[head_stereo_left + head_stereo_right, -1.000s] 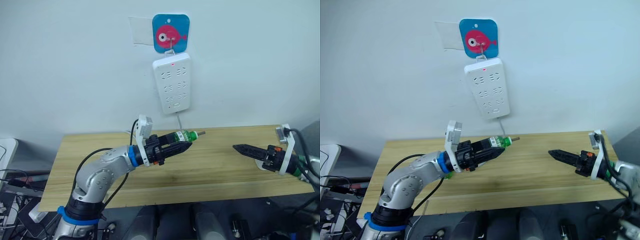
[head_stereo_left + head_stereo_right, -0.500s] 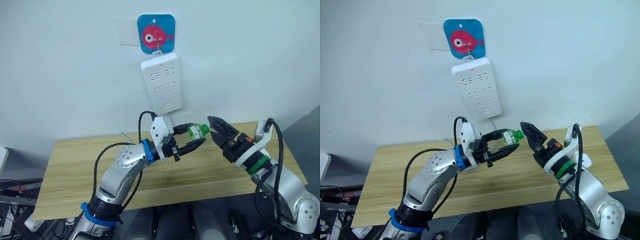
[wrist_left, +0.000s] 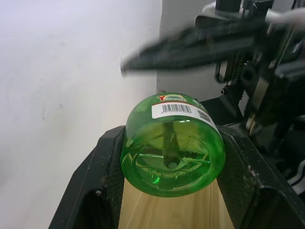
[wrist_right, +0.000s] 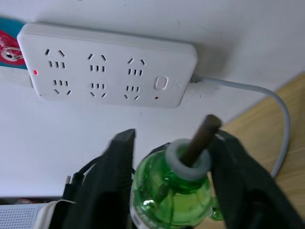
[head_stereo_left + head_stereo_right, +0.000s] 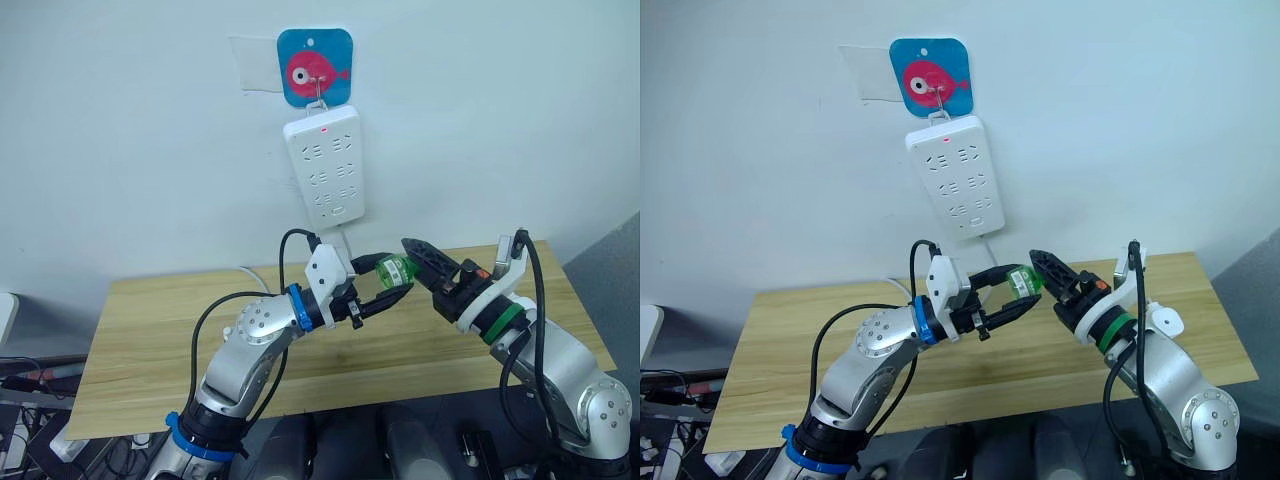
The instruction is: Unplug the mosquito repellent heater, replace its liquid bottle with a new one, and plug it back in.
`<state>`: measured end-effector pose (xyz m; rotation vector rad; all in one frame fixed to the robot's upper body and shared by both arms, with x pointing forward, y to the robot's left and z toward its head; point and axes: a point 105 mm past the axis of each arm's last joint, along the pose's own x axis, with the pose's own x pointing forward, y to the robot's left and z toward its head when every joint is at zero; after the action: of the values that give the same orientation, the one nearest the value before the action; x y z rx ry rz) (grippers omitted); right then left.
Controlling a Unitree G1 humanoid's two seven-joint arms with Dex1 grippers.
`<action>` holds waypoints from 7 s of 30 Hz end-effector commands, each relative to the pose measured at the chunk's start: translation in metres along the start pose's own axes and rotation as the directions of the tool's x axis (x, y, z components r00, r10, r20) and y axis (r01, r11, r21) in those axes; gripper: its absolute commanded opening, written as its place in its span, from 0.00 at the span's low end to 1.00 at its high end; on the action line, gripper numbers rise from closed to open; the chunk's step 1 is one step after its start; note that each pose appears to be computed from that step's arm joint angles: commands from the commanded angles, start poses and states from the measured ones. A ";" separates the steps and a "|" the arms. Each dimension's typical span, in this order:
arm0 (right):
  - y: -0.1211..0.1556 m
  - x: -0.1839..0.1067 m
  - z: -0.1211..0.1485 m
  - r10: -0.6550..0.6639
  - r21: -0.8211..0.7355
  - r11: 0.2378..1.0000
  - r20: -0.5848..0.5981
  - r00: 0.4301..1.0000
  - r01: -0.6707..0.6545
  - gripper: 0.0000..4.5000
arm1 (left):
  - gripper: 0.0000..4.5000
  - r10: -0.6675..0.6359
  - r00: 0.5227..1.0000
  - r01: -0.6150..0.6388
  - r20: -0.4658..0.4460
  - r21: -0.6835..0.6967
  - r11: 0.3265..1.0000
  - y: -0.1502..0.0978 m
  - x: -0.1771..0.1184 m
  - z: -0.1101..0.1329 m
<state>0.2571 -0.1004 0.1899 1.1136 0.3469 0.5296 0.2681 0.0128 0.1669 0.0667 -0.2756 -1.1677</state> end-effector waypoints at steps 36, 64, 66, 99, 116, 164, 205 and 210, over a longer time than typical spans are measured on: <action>-0.110 0.001 0.059 -0.168 -0.910 0.212 0.324 0.931 0.355 0.19 | 1.00 -0.174 0.965 0.159 -0.197 -0.088 0.983 -0.020 -0.043 -0.014; -0.205 0.016 0.058 -0.200 -0.896 0.145 0.390 0.899 0.421 0.58 | 1.00 -0.137 0.969 0.127 -0.205 -0.063 0.990 -0.015 -0.053 -0.015; -0.205 0.013 0.058 -0.202 -0.897 0.145 0.387 0.900 0.419 0.74 | 1.00 -0.135 0.969 0.124 -0.205 -0.063 0.990 -0.015 -0.053 -0.015; -0.030 0.013 -0.041 0.087 -0.677 0.049 -0.730 0.678 -0.735 0.99 | 1.00 0.899 0.360 -0.910 -0.249 0.117 0.397 -0.012 -0.211 -0.081; -0.001 0.023 -0.042 0.116 -0.687 0.031 -0.719 0.685 -0.726 0.99 | 1.00 0.898 0.376 -0.909 -0.228 0.096 0.405 0.028 -0.216 -0.143; 0.006 0.031 -0.021 0.091 -0.735 0.058 -0.670 0.737 -0.676 1.00 | 0.50 0.834 0.498 -0.822 -0.235 0.180 0.541 0.058 -0.179 -0.149; 0.013 0.032 -0.018 0.098 -0.759 0.079 -0.639 0.763 -0.646 1.00 | 0.50 0.845 0.483 -0.845 -0.230 0.131 0.518 0.064 -0.178 -0.163; 0.009 0.034 -0.014 0.080 -0.780 0.068 -0.617 0.783 -0.622 1.00 | 0.50 0.817 0.533 -0.808 -0.219 0.155 0.569 0.064 -0.167 -0.155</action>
<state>0.2755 -0.0658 0.1816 -0.3140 0.0504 1.2786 0.3031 0.1817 -0.0085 0.0826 -0.0315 -0.1495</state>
